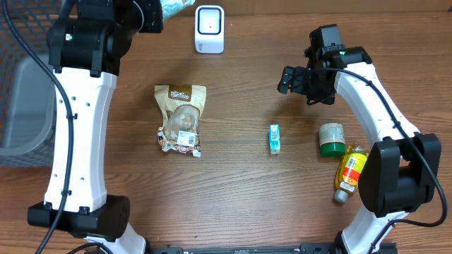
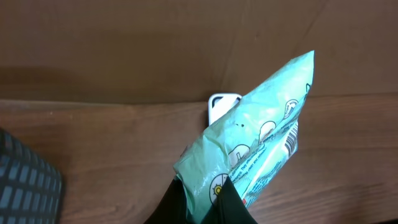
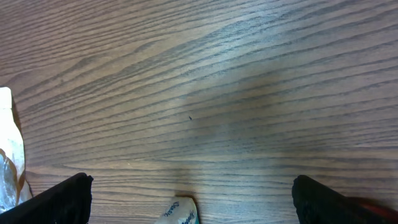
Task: Scan the item barcode
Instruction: 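Open the right gripper and lift the wipes toward the scanner with left, then present the wipes pack to the white scanner with the left gripper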
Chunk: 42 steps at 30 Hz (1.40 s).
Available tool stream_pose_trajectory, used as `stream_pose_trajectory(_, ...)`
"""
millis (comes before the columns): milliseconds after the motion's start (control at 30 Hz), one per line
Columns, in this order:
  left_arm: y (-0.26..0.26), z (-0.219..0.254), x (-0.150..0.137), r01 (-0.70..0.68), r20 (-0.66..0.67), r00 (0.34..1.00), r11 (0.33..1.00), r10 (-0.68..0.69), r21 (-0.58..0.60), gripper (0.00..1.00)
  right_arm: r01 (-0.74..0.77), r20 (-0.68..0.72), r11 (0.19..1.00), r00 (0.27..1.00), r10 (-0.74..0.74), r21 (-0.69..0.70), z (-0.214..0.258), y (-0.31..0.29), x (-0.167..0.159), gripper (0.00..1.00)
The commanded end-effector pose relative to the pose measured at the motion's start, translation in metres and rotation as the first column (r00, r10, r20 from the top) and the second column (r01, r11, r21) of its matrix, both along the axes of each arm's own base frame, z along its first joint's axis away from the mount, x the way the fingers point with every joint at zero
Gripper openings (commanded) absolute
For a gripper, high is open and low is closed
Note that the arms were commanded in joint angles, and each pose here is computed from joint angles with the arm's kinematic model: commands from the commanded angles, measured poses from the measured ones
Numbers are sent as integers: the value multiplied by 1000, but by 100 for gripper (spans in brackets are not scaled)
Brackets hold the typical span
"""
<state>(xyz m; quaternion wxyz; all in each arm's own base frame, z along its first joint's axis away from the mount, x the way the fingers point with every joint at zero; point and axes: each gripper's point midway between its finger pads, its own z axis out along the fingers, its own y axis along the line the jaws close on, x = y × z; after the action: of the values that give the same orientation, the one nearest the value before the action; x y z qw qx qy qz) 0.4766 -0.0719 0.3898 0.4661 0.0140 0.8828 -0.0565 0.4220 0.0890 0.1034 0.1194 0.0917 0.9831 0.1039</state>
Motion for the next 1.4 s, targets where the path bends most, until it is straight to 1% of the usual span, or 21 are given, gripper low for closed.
stream_pose_trajectory(0,-1,-5,17,9,18,1000,999,-10,34,4,-3,37,1000,999,3,-5,11,0,6,100)
stream_pose_trajectory(167,-2,-41,42,0,-36,999,998,2,56,4,-3,37,1000,999,3,-5,11,0,6,100)
stream_pose_trajectory(333,7,-82,62,-45,-106,993,992,57,115,4,-3,37,1000,999,3,-5,11,0,6,100)
stream_pose_trajectory(467,5,-112,75,10,-148,989,983,17,181,4,-3,37,1000,999,3,-5,11,0,6,100)
stream_pose_trajectory(600,13,-130,87,-15,-155,986,971,53,237,4,-3,37,1000,999,3,-5,11,0,6,100)
stream_pose_trajectory(733,19,-129,99,-55,-114,990,964,87,259,4,-3,37,1000,999,3,-5,11,0,6,100)
stream_pose_trajectory(833,18,-124,104,-29,-86,995,956,57,292,4,-3,37,1000,999,3,-5,11,0,6,100)
stream_pose_trajectory(1033,9,-116,110,-23,-46,998,958,38,287,4,-3,37,1000,999,3,-5,11,0,6,100)
stream_pose_trajectory(1100,5,-111,112,-16,-23,999,952,24,307,4,-3,37,1000,999,3,-5,11,0,6,100)
stream_pose_trajectory(1133,4,-108,114,-32,-6,999,944,36,328,4,-3,37,1000,999,3,-5,11,0,6,100)
stream_pose_trajectory(1200,11,-98,116,-119,45,993,916,110,383,4,-3,37,1000,999,3,-5,11,0,6,100)
stream_pose_trajectory(1267,15,-88,118,-207,107,978,874,178,439,4,-3,37,1000,999,3,-5,11,0,6,100)
stream_pose_trajectory(1367,1,-84,123,-229,153,973,834,174,503,4,-3,37,1000,999,3,-5,11,0,6,100)
